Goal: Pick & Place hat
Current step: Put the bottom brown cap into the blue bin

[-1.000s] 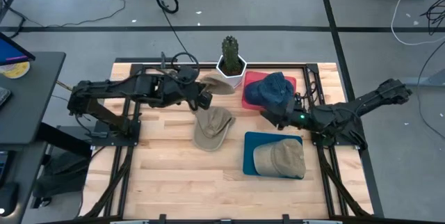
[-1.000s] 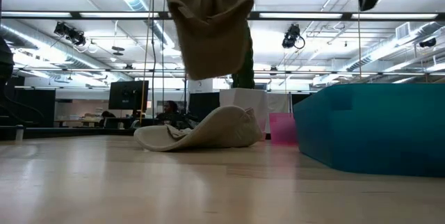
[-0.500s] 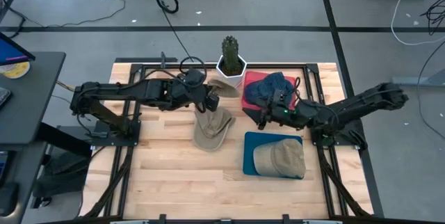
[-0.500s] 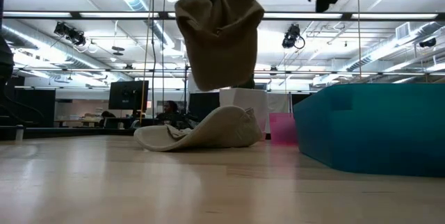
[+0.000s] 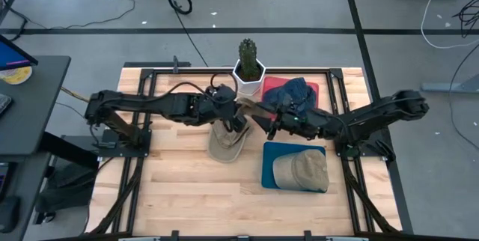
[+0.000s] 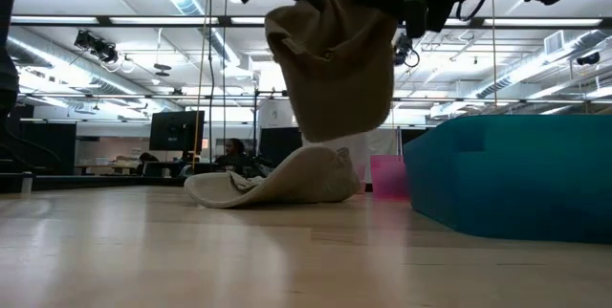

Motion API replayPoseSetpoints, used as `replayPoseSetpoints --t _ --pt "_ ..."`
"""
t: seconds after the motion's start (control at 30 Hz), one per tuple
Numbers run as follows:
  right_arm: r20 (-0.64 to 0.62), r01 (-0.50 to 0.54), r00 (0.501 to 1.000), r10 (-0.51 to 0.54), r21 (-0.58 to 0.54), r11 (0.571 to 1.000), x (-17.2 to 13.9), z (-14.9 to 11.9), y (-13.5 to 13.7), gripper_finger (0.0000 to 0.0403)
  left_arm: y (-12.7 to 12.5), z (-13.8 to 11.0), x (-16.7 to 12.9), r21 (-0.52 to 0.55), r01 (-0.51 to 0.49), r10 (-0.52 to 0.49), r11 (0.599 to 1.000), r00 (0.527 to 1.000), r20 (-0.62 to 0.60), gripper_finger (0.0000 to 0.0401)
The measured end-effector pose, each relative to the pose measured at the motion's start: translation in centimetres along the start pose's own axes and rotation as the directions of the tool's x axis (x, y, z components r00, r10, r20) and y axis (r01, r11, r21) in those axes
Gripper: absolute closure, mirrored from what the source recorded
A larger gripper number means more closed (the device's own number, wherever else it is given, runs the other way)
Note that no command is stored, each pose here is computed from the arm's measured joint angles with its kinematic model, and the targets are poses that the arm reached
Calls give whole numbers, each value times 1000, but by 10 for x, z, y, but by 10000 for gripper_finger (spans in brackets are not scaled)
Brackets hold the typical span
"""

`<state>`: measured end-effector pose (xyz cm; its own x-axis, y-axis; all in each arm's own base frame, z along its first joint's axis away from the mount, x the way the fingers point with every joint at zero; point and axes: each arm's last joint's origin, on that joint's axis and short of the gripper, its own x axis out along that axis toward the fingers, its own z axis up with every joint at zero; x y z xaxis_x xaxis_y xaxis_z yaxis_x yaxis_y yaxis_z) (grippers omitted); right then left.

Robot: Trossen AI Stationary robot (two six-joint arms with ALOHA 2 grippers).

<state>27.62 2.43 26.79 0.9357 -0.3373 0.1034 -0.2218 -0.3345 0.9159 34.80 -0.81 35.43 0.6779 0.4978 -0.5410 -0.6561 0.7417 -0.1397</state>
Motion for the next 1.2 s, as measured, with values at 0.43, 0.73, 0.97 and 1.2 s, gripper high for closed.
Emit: replayPoseSetpoints --t 0.43,0.73,0.97,1.2 --pt "61 -3 998 5 -33 999 19 15 3 104 -13 -5 15 60 127 -125 990 991 -40 394" --pt "67 77 995 -68 -140 987 26 17 7 121 -8 -5 18 74 136 -130 988 988 -83 394" --pt "103 164 984 -148 -168 972 25 21 -1 191 -10 -6 18 82 178 -169 981 980 -109 394" --pt "117 179 981 -157 -214 960 25 22 -2 303 -11 -7 17 128 230 -212 965 967 -141 394"
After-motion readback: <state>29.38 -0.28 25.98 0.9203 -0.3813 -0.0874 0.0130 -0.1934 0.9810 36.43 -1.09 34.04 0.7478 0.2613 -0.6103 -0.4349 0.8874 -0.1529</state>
